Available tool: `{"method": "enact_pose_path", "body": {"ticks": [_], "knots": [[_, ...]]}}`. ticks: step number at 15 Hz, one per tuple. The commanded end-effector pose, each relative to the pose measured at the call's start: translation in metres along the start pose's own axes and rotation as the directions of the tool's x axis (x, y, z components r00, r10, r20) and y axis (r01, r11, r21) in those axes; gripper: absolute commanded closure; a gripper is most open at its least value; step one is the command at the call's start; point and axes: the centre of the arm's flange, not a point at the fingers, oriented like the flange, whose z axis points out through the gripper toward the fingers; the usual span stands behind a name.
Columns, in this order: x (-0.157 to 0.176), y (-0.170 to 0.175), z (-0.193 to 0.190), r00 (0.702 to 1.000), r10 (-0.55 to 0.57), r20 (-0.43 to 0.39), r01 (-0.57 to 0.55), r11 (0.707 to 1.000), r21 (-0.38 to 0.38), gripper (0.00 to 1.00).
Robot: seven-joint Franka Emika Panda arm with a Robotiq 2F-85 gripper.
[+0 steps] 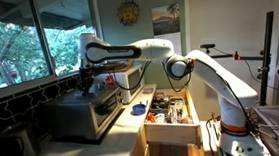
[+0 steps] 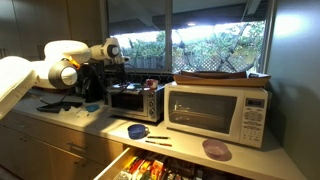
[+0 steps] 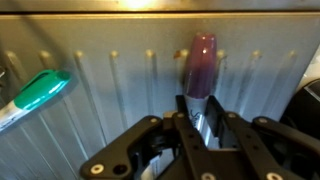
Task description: Put the marker on top of the oven
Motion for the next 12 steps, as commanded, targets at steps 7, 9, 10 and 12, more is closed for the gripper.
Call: {"method": "enact_pose_path", "body": {"ticks": [7, 9, 10, 12], "knots": [[-0.004, -0.019, -0.091, 0.984, -0.072, -0.165, 0.063, 0.996, -0.062, 0.12], [-0.026, -0.023, -0.136, 0.952, -0.171, -0.255, 0.171, 0.985, -0.021, 0.00], [-0.034, -0.025, -0.154, 0.932, -0.211, -0.295, 0.216, 0.976, -0.014, 0.00], [0.000, -0.031, -0.156, 0.938, -0.189, -0.289, 0.188, 0.982, -0.031, 0.00]]}}
